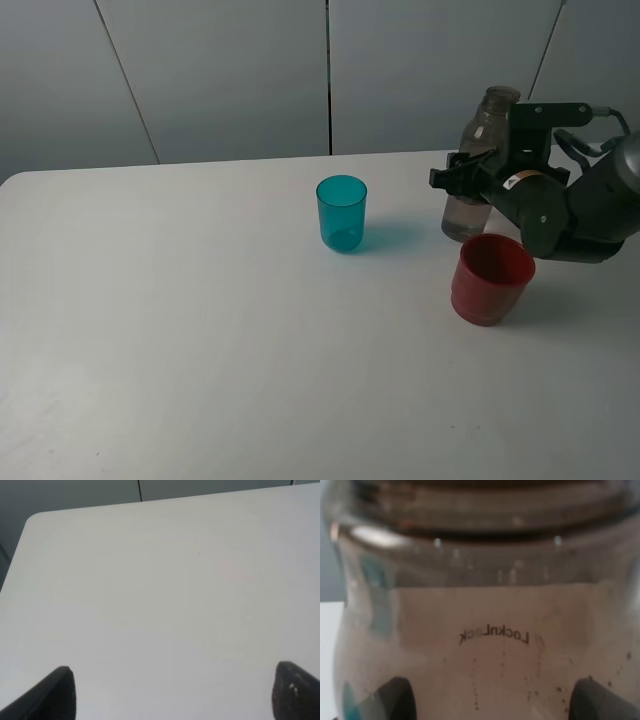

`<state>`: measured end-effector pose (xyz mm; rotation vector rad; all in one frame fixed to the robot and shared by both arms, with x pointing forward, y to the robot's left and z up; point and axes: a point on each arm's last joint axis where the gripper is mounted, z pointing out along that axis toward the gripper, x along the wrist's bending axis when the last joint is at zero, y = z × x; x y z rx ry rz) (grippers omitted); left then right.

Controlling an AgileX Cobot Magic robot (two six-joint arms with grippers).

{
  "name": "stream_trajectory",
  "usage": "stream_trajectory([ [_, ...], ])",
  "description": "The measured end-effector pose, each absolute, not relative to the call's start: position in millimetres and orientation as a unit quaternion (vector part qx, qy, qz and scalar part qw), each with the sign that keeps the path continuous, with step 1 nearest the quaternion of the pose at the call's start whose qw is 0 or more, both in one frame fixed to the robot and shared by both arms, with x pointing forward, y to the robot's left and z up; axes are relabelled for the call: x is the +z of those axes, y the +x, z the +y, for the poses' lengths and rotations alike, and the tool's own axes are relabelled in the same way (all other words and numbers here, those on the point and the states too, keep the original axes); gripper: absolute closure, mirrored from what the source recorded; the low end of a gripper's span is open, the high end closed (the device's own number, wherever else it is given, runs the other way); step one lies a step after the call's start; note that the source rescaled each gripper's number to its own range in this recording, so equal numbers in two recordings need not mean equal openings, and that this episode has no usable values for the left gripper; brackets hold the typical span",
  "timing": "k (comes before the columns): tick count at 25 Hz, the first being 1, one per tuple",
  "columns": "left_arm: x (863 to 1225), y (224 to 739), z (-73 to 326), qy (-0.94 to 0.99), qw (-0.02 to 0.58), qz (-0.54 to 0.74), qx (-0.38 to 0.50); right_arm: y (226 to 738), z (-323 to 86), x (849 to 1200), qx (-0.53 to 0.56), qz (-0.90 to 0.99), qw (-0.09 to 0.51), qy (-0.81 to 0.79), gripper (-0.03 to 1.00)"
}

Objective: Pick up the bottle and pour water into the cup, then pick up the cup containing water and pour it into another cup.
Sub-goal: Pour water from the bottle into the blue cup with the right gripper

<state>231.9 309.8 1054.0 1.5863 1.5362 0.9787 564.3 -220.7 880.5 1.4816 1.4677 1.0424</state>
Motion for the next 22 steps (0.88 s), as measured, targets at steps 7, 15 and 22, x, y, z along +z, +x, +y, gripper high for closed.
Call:
stream_trajectory([
  [7,1054.0,231.9,309.8,0.614,0.355,0.595,0.379,564.6,-212.9,918.9,0.348,0.687,0.424,0.478,0.94],
  [15,1054.0,231.9,309.8,0.614,0.355,0.595,0.379,567.0,-171.6,948.3,0.298,0.778,0.473,0.288,0.94],
  [22,1054.0,231.9,309.8,0.614,0.355,0.595,0.379,572.6,-157.4,956.3,0.26,0.803,0.501,0.192,0.94],
])
